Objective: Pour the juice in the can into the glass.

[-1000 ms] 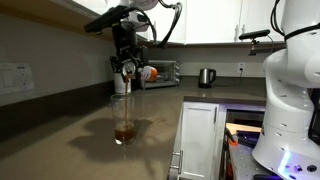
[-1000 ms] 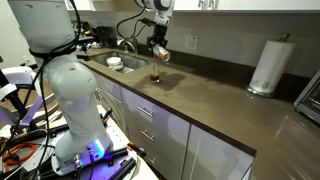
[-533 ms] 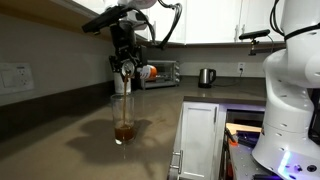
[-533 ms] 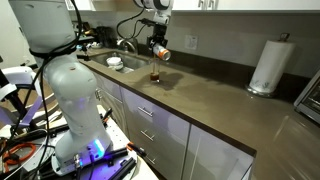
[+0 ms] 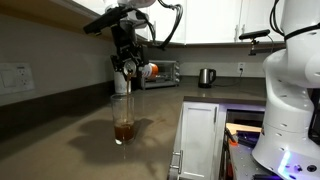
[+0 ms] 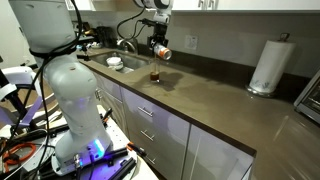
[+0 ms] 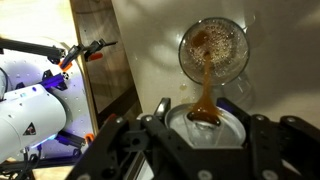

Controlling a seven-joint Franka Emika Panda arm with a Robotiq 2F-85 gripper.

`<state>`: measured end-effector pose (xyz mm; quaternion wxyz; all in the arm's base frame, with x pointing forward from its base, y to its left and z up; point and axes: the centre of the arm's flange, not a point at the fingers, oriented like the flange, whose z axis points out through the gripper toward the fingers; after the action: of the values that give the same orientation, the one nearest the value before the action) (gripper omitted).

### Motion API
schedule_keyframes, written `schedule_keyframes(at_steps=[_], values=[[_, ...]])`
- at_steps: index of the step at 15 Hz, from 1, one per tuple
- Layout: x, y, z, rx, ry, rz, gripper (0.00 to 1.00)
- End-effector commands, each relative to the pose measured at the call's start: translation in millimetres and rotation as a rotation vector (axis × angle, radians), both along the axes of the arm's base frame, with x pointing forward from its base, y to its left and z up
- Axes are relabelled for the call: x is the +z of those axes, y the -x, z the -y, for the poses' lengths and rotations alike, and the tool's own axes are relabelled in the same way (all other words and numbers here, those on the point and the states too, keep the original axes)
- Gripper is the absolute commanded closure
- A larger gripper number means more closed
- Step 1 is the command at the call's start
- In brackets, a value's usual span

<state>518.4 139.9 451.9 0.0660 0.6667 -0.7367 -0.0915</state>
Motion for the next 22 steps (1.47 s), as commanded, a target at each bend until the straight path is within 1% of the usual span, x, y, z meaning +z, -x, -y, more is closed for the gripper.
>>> schedule_keyframes(at_steps=[1,7,12,22], values=[[10.9,-5.5,-2.7,-0.014,0.039,-0.004,0.73],[17.0,-7.0,-4.3,-0.007,0.046,0.005,0.73],[21.1,-7.2,-9.1,0.007,0.031,0.0,0.73],[26.0,-8.1,-21.4,0.034,0.025,0.001,0.73]])
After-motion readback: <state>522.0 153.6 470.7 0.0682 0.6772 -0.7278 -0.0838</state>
